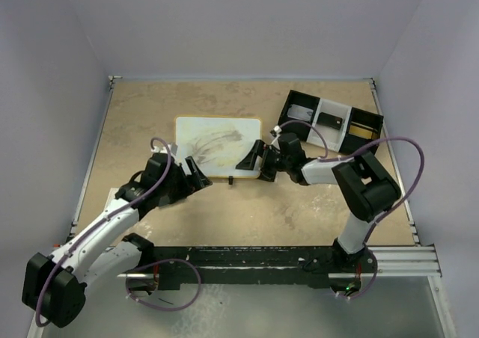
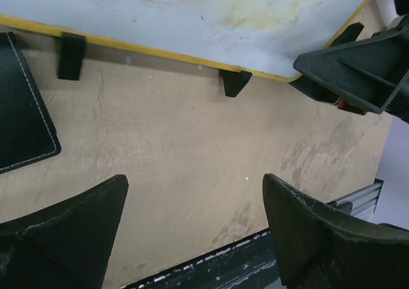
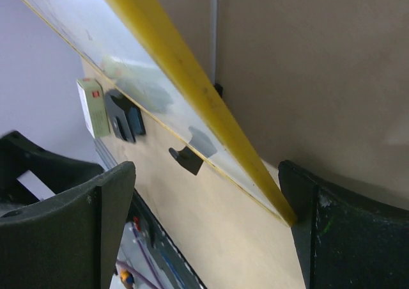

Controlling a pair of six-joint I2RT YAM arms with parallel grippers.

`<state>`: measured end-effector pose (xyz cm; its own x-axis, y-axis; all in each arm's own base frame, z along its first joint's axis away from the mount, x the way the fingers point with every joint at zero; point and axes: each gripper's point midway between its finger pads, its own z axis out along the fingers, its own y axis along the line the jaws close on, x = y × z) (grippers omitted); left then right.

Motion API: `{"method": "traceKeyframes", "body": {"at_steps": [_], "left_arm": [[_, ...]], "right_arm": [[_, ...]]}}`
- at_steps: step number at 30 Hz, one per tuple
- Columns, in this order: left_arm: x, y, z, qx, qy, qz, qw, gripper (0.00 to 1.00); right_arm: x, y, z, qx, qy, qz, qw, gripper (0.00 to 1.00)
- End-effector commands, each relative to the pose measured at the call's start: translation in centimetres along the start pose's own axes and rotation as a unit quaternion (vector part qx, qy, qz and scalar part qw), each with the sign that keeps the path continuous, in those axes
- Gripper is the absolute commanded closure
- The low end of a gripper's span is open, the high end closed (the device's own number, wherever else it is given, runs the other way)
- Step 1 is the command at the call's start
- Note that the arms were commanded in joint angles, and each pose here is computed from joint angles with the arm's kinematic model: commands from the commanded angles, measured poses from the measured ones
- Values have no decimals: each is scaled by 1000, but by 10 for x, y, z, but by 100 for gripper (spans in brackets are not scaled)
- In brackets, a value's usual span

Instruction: Take the credit cards out of the card holder

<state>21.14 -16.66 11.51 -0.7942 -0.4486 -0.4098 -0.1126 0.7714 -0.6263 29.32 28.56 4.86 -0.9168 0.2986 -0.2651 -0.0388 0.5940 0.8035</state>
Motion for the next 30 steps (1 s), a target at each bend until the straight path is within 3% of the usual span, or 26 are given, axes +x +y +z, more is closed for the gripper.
{"method": "traceKeyframes", "body": {"at_steps": [1, 6, 11, 16, 22, 30], "left_arm": [[-14, -18, 24, 18, -35, -5, 999, 17], [-9, -18, 52, -21, -39, 6, 999, 18], [-29, -7, 72, -43, -109, -39, 992, 18], [-56, -12, 87, -37, -173, -49, 983, 19], [-63, -9, 120, -63, -176, -30, 982, 22], [-92, -8, 140, -87, -232, -10, 969, 24]], "right_arm": [[-30, 29, 36, -15, -37, 7, 999, 3], [-47, 44, 64, -26, -32, 8, 999, 3], [-46, 44, 54, -6, -30, -6, 1000, 1], [-55, 25, 32, 52, -52, -21, 997, 0], [-67, 7, -8, 86, -84, -21, 992, 0], [-72, -4, -61, 116, -123, -23, 985, 0]]}}
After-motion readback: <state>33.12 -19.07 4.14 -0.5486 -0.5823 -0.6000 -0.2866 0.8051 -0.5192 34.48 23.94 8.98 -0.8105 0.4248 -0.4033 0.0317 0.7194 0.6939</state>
